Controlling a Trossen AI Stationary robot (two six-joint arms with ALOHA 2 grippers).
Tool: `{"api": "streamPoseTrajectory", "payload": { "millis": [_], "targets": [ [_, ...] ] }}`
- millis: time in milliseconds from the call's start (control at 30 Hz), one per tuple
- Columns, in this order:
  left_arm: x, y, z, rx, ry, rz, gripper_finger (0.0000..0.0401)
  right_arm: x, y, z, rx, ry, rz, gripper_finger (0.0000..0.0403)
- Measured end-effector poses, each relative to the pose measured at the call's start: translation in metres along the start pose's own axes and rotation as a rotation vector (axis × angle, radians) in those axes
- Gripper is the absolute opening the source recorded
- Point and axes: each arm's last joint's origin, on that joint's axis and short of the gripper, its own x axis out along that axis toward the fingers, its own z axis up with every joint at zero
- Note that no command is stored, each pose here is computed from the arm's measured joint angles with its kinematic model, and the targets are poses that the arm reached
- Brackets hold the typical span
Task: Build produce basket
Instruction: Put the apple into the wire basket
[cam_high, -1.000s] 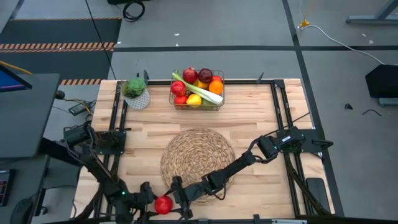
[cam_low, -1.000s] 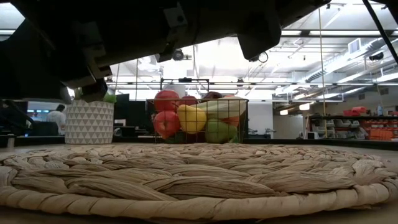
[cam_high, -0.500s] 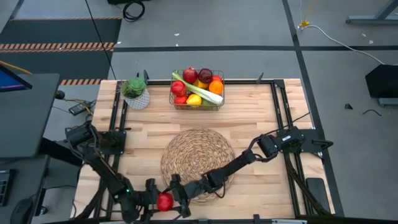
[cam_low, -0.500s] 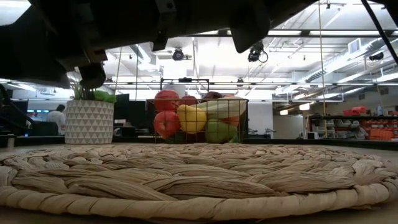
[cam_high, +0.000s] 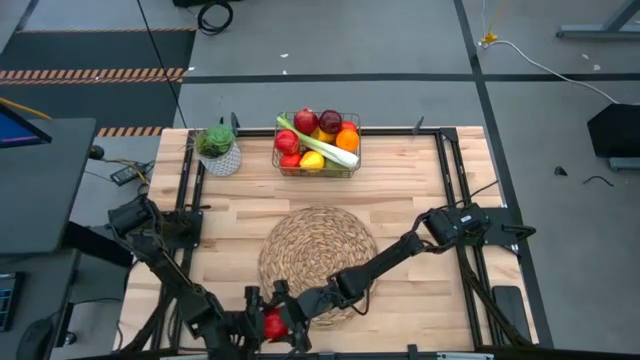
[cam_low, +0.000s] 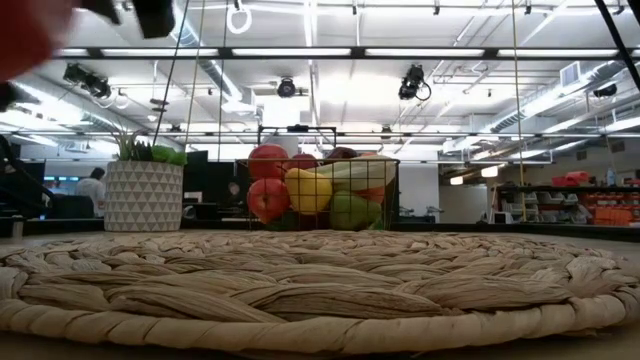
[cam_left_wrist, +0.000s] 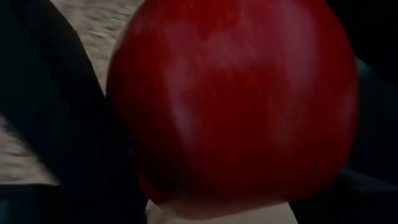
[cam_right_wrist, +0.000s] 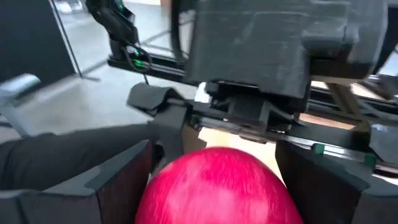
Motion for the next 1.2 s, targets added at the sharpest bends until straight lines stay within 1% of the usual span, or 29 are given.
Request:
{"api": "streamPoseTrajectory", "payload": {
  "millis": [167,267,367,433,567,733,800,933,967,1000,1033,1067,1100,1200],
  "targets": [
    [0.004,0.011,0.022,0.112,0.038,0.165,0.0313,-0.008,-0.011,0.007,-0.063,0.083,-0.048,0.0347],
    [0.006,0.022,0.034,0.117,0.085,0.250,0.0313,-0.015,-0.018,0.013,-0.104,0.133,-0.102,0.0346],
    [0.008,0.035,0.037,0.151,0.154,0.323,0.0313,-0.023,-0.027,0.018,-0.119,0.195,-0.144,0.0346],
    [0.009,0.043,0.038,0.155,0.170,0.364,0.0312,-0.029,-0.032,0.022,-0.120,0.231,-0.175,0.0346],
    [0.010,0.057,0.041,0.138,0.178,0.436,0.0298,-0.044,-0.043,0.034,-0.115,0.293,-0.227,0.0346],
    [0.012,0.069,0.047,0.178,0.159,0.506,0.0271,-0.058,-0.056,0.042,-0.092,0.360,-0.257,0.0346],
    [0.013,0.075,0.053,0.164,0.139,0.525,0.0261,-0.062,-0.061,0.041,-0.104,0.400,-0.272,0.0346],
    [0.012,0.093,0.062,0.190,0.175,0.558,0.0240,-0.070,-0.072,0.038,-0.122,0.489,-0.311,0.0346],
    [0.010,0.098,0.066,0.215,0.147,0.606,0.0235,-0.072,-0.074,0.036,-0.117,0.517,-0.301,0.0346],
    [0.006,0.104,0.071,0.219,0.144,0.628,0.0230,-0.074,-0.076,0.033,-0.112,0.550,-0.289,0.0346],
    [0.004,0.108,0.076,0.201,0.128,0.640,0.0226,-0.073,-0.080,0.029,-0.112,0.566,-0.303,0.0346],
    [0.003,0.113,0.079,0.206,0.109,0.675,0.0221,-0.074,-0.084,0.023,-0.097,0.605,-0.281,0.0346],
    [0.003,0.118,0.081,0.221,0.114,0.693,0.0217,-0.076,-0.088,0.019,-0.098,0.640,-0.290,0.0346],
    [-0.002,0.132,0.091,0.254,0.105,0.744,0.0205,-0.081,-0.101,0.030,-0.088,0.604,-0.321,0.0346]
  ]
}}
